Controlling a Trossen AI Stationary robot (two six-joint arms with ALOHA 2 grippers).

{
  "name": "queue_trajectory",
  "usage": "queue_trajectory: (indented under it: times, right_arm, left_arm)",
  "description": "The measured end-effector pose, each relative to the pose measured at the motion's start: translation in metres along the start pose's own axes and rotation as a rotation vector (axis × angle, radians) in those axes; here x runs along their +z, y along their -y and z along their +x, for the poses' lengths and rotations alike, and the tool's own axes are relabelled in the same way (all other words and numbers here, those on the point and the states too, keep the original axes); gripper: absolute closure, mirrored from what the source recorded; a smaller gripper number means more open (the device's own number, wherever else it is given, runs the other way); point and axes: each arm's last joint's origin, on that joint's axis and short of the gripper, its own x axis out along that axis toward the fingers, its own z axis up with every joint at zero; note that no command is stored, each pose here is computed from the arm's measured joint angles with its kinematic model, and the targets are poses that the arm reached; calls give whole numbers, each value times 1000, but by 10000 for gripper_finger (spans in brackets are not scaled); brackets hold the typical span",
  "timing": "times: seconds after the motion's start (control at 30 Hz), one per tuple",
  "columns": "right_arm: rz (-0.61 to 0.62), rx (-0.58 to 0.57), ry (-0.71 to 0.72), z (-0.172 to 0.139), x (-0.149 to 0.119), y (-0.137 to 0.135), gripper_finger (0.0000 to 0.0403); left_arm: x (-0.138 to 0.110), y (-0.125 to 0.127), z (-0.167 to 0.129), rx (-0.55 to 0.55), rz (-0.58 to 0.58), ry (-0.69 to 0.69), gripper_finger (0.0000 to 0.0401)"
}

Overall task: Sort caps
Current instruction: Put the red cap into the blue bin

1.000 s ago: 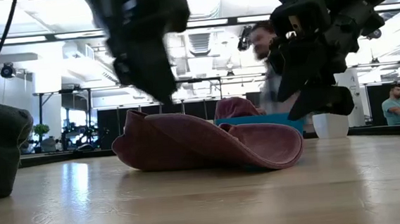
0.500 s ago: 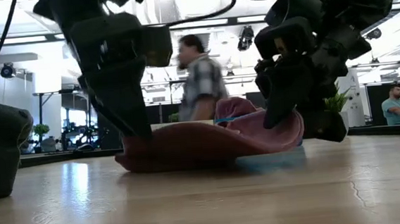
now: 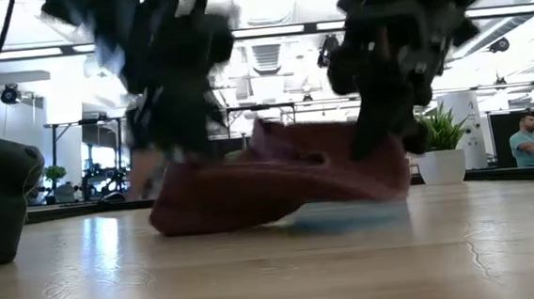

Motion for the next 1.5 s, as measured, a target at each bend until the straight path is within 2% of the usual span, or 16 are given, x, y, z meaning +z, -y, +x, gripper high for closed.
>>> queue_trajectory:
  times: [0.1,0.17,0.37,0.47,0.6,0.7,0.8,0.9,1.1,1.3,1.5]
  right_arm:
    - [-116,-108,11,-20,3,-7,389]
    - [-206,-214,53,-38,6,-13,389]
    - [-535,-662,221,-96,6,-40,390]
    - [-746,-809,260,-107,0,-56,390]
    - [-1077,-1040,208,-91,-19,-67,390]
    - [-1303,-1304,157,-69,-34,-64,390]
    - [-1406,-1500,119,-46,-45,-52,390]
    - [-1436,-1518,85,-27,-56,-42,385]
    - [-1408,-1395,69,5,-81,-39,368]
    - [-1395,-1279,75,19,-107,-47,364]
    - [-1255,-1108,-14,19,-114,-50,337]
  left_arm:
    - [21,16,-31,-56,44,108,170]
    - [29,21,-54,-44,81,158,170]
    - [34,15,-108,184,79,333,170]
    - [34,11,-123,246,58,393,170]
    - [34,11,-128,262,50,427,170]
    - [34,11,-125,274,52,424,170]
    - [33,11,-117,289,58,408,170]
    - [32,11,-108,302,61,389,170]
    - [27,11,-85,309,35,320,170]
    - [21,10,-58,297,-21,223,170]
    - [18,4,-40,275,-76,129,170]
